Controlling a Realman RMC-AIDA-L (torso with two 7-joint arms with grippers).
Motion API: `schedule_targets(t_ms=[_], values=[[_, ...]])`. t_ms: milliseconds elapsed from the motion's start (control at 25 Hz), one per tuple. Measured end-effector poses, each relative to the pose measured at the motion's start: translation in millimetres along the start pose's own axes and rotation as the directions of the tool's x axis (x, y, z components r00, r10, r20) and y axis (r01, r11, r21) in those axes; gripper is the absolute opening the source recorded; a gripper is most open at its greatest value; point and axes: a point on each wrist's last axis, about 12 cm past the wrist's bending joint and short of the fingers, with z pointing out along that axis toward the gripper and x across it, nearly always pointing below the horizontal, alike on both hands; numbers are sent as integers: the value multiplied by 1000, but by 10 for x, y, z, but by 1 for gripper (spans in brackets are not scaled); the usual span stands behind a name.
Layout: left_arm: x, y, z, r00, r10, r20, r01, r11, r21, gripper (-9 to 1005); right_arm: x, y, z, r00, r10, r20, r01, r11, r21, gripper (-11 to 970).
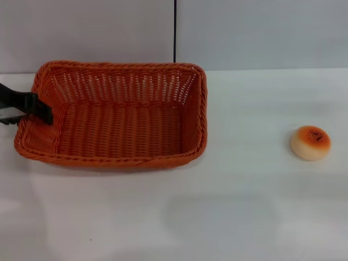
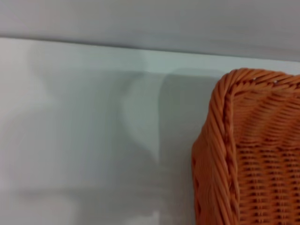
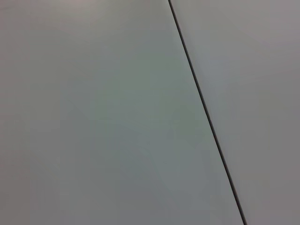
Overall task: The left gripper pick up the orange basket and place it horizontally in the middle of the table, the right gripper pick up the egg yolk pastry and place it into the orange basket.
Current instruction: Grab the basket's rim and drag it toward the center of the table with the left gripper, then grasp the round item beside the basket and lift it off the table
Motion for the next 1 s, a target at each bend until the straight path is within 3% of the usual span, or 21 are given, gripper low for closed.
schedule_targets(t_ms=[280, 440, 520, 560, 680, 720, 760, 880, 920, 960, 1000], values=[[-28, -26, -202, 994, 52, 91, -55, 998, 35, 641, -9, -72, -35, 995, 36, -95, -40, 998, -43, 451], [-1, -12, -345, 973, 79, 217, -106, 988, 115, 765, -119, -188, -10, 964, 106, -243, -134, 986, -100, 450], [62, 87, -423, 935, 92, 342, -159, 972, 171, 796, -179, -233, 18, 933, 144, -329, -192, 974, -117, 450], [62, 87, -423, 935, 92, 342, -159, 972, 171, 796, -217, -254, 47, 907, 157, -391, -223, 966, -128, 450], [150, 195, -483, 872, 95, 480, -234, 942, 240, 795, -305, -257, 169, 804, 149, -576, -284, 947, -150, 450], [198, 238, -488, 845, 94, 527, -265, 928, 261, 795, -350, -216, 268, 704, 128, -699, -315, 938, -146, 450], [246, 273, -476, 822, 97, 562, -295, 915, 274, 795, -350, -216, 268, 704, 128, -699, -315, 938, -146, 450], [366, 369, -434, 753, 114, 648, -367, 890, 270, 794, -402, -150, 410, 551, 94, -829, -335, 935, -117, 450], [451, 431, -374, 716, 106, 690, -395, 876, 275, 794, -438, -116, 501, 431, 73, -899, -342, 935, -88, 450], [501, 467, -336, 694, 90, 715, -408, 867, 287, 794, -454, -103, 542, 373, 66, -925, -344, 936, -72, 450], [501, 467, -336, 694, 90, 715, -408, 867, 287, 794, -454, -103, 542, 373, 66, -925, -344, 936, -72, 450]])
